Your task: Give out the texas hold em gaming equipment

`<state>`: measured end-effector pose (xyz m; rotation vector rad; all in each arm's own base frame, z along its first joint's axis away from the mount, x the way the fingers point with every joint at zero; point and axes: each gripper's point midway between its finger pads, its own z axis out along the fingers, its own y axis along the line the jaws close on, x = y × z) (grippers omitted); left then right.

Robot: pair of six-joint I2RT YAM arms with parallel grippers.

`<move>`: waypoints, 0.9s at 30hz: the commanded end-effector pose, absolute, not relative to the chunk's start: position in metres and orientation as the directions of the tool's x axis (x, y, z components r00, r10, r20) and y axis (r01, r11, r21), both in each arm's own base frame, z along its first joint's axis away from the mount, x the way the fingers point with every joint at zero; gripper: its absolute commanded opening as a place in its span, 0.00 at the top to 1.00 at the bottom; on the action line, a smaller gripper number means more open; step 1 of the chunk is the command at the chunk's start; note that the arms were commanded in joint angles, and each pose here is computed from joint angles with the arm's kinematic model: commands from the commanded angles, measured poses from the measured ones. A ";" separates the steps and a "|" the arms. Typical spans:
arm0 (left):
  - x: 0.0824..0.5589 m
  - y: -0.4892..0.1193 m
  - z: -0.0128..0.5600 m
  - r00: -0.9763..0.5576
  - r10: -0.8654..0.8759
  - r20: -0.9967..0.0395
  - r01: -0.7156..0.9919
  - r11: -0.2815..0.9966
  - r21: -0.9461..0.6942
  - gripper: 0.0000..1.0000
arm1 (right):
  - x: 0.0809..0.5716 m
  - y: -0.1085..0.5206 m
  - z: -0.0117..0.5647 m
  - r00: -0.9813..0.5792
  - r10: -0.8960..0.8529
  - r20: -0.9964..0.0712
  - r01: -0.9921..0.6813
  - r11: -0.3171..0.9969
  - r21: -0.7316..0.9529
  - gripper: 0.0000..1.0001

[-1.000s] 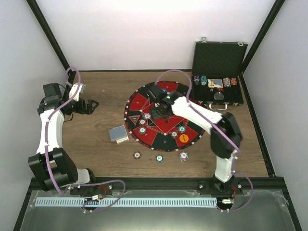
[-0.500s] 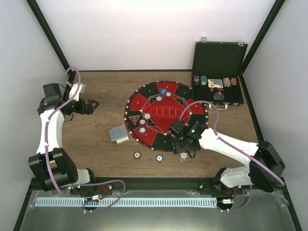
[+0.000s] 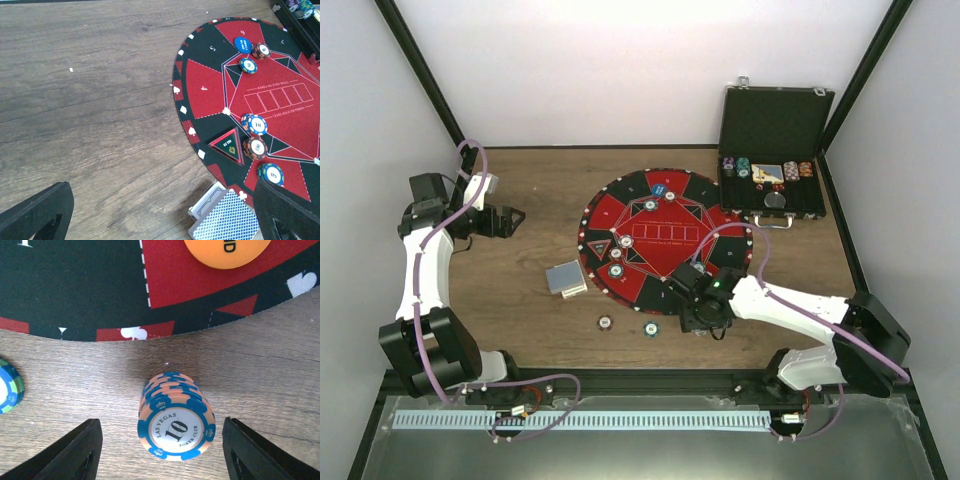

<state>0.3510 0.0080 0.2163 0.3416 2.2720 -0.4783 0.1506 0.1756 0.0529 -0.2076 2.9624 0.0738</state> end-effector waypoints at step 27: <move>0.353 0.009 0.229 -0.630 0.114 -0.768 0.407 0.891 -0.201 0.00 | 0.148 0.169 0.034 -0.981 -0.138 -0.138 -0.135 0.990 -0.030 0.57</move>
